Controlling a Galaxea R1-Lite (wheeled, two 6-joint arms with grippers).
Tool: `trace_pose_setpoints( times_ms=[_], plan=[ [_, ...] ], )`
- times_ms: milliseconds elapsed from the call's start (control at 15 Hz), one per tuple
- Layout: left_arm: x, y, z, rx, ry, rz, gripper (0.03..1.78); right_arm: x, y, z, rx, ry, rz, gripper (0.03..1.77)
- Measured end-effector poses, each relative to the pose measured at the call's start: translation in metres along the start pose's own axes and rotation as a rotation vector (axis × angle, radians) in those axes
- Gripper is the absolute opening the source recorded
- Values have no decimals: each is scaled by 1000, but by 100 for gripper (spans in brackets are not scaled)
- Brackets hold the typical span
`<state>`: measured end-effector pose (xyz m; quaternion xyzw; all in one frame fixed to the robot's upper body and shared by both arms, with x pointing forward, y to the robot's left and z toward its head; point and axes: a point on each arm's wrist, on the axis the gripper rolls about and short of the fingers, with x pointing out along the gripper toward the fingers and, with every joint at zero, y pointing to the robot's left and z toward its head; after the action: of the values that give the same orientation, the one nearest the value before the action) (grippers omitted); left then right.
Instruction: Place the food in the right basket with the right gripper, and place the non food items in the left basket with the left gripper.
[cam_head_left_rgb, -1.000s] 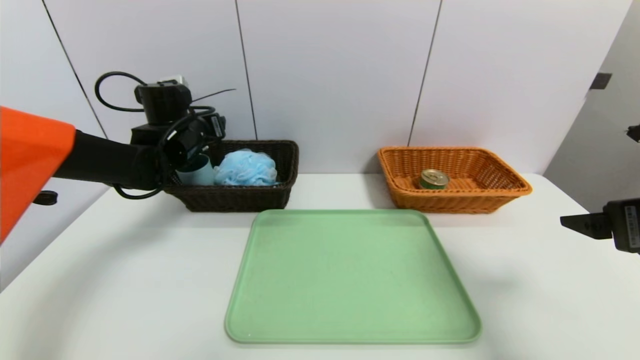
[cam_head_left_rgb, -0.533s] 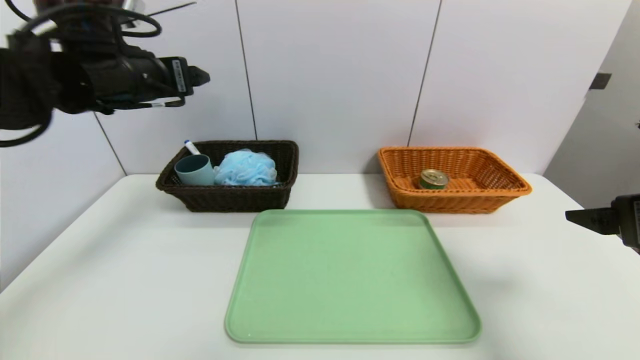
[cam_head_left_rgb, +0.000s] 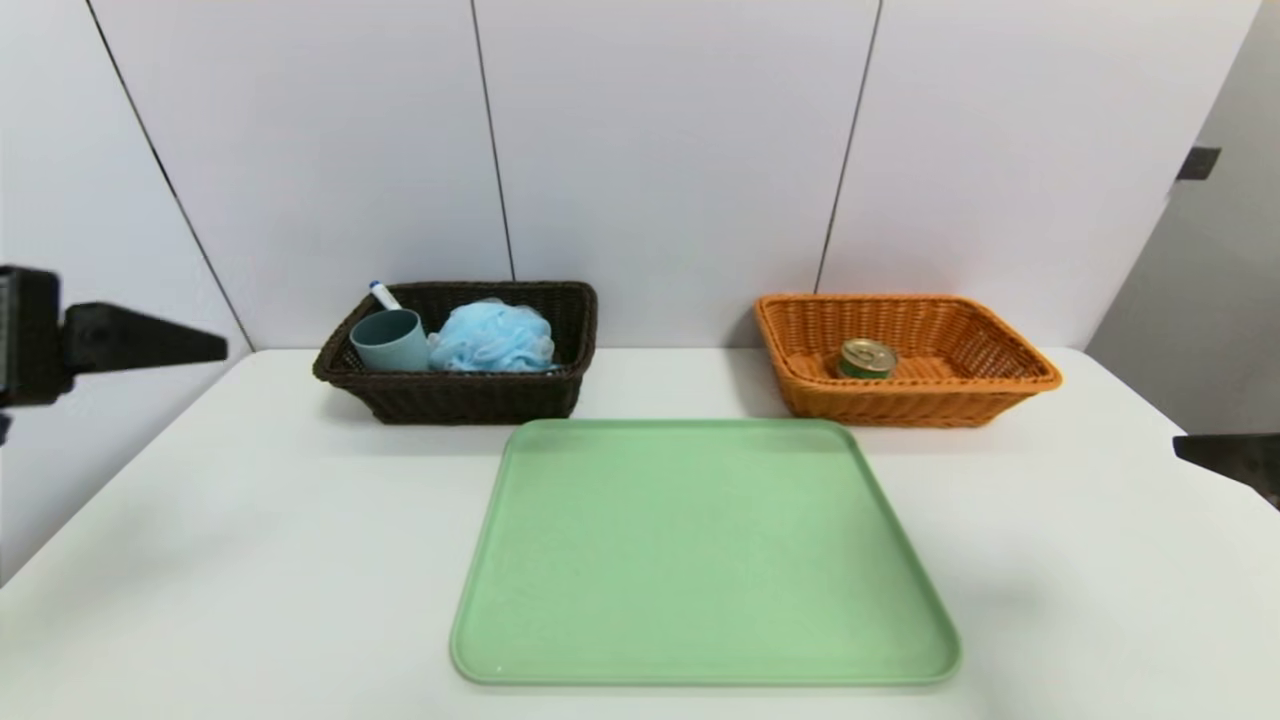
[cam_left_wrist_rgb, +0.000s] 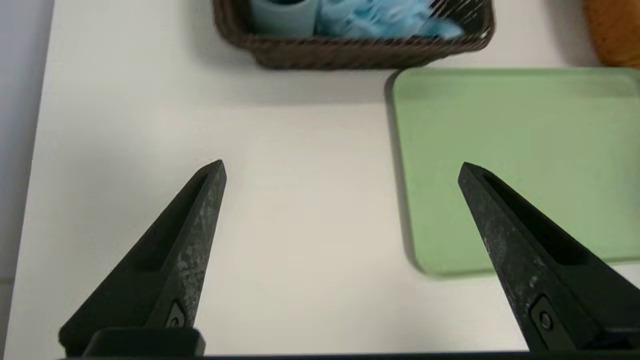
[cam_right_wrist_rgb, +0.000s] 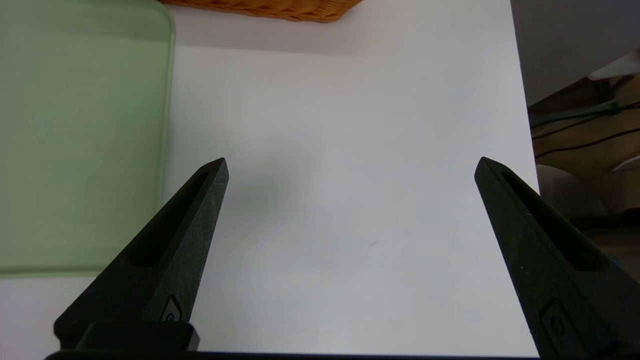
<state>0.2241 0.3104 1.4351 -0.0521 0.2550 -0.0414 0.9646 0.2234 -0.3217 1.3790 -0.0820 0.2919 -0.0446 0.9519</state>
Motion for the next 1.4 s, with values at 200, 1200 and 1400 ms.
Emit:
trace_pose_setpoints(
  times_ms=[200, 1200, 1400],
  plan=[
    [-39, 18, -45, -66, -47, 93, 166, -21, -4, -17, 1, 10, 25, 170],
    [-141, 29, -261, 230, -357, 52, 169, -108, -7, -216, 111, -248, -97, 170],
    [-133, 30, -264, 226, -405, 42, 169, -110, -3, -220, 128, -474, -26, 170]
  ],
)
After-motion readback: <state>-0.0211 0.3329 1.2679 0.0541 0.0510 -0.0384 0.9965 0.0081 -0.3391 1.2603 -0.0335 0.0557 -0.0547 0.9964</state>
